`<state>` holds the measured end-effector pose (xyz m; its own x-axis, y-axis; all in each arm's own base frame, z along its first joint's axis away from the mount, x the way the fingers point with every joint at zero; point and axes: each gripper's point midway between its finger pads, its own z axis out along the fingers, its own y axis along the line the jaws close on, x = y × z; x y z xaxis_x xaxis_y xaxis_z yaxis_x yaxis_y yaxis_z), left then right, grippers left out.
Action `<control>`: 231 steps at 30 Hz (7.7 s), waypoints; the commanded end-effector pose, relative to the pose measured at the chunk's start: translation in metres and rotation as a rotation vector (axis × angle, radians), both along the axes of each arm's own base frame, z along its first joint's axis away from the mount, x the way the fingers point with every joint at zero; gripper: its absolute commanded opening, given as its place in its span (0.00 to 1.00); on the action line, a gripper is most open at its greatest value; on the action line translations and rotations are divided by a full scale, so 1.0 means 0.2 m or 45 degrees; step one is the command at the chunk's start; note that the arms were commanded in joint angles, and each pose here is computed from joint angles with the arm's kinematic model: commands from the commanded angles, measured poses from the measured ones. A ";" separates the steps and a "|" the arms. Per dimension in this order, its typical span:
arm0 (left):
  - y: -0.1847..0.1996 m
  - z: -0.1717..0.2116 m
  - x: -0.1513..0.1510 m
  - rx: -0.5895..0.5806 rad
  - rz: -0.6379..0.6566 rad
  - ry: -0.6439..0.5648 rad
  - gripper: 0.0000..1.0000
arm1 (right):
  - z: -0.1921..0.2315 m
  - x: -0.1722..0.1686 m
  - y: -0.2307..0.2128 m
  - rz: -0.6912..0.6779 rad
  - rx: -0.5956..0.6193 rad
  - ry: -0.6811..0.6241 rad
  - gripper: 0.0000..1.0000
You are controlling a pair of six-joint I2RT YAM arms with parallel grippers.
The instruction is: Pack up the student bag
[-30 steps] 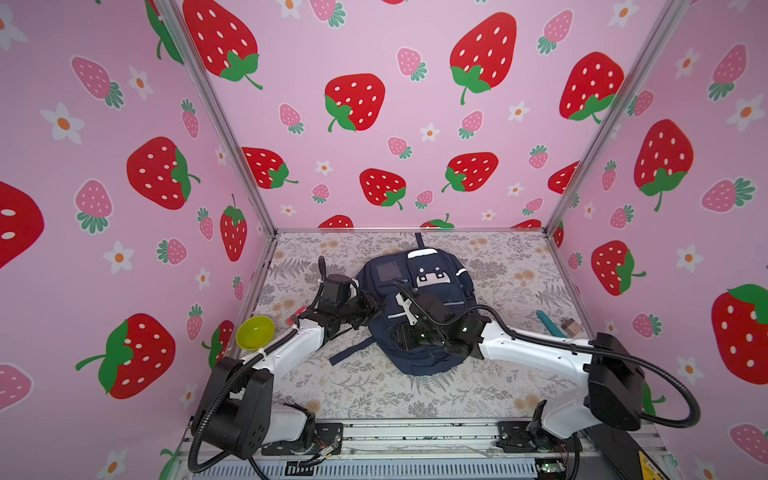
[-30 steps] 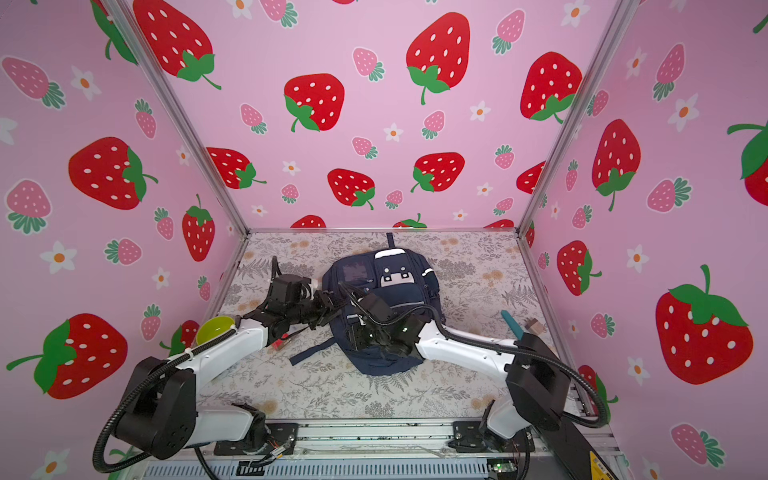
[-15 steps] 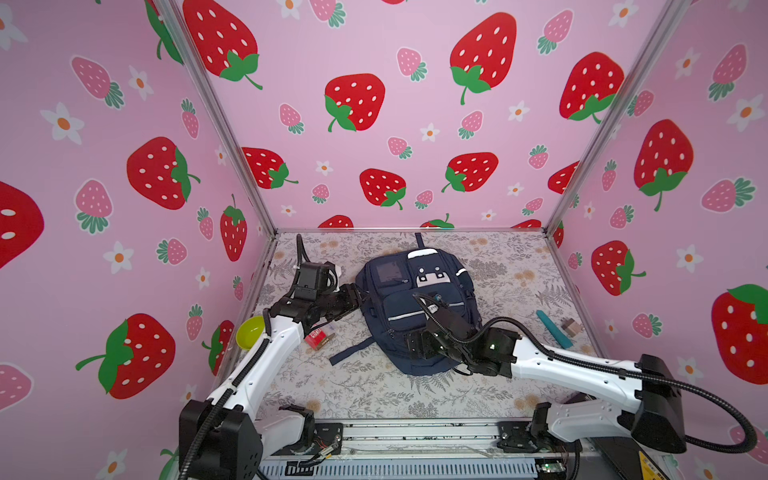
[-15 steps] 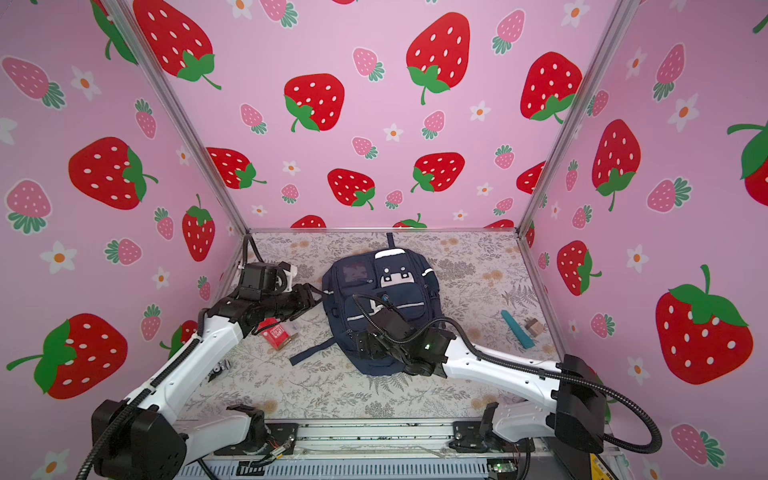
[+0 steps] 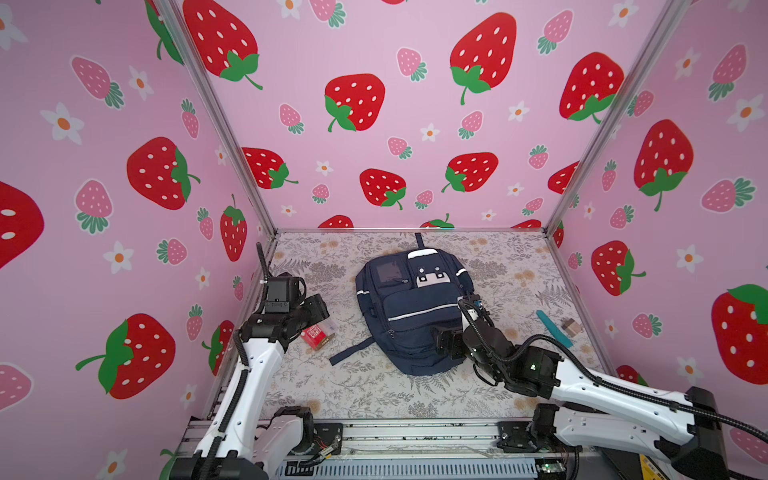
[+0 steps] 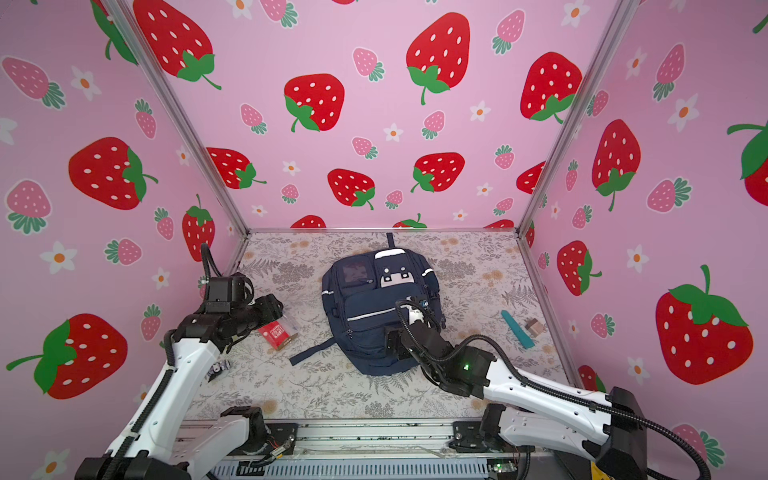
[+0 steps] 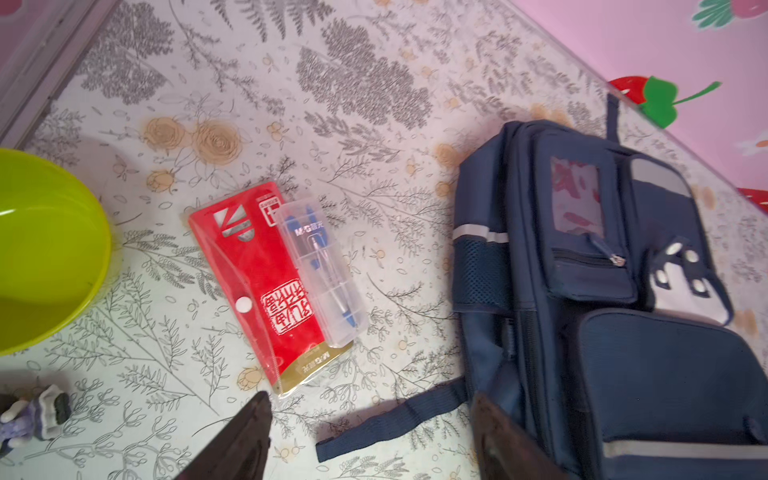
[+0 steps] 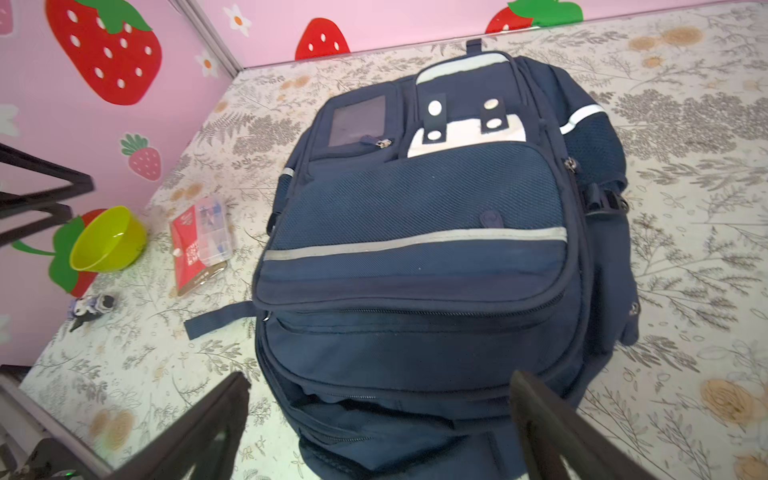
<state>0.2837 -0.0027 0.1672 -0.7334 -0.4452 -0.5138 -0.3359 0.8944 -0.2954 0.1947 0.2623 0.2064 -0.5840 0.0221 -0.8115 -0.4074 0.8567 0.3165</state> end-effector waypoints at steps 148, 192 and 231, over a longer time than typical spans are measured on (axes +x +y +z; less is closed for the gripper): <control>-0.56 0.23 0.23 -1.098 0.110 -0.133 0.71 | 0.18 0.43 0.76 0.688 0.203 0.180 0.01; -1.68 -0.05 -0.03 0.540 -1.505 0.109 0.57 | 0.03 0.51 -0.81 -0.286 0.073 0.464 0.00; -1.30 0.42 0.28 0.063 -1.089 -0.386 0.00 | 0.44 0.09 -0.22 0.553 0.266 0.291 0.00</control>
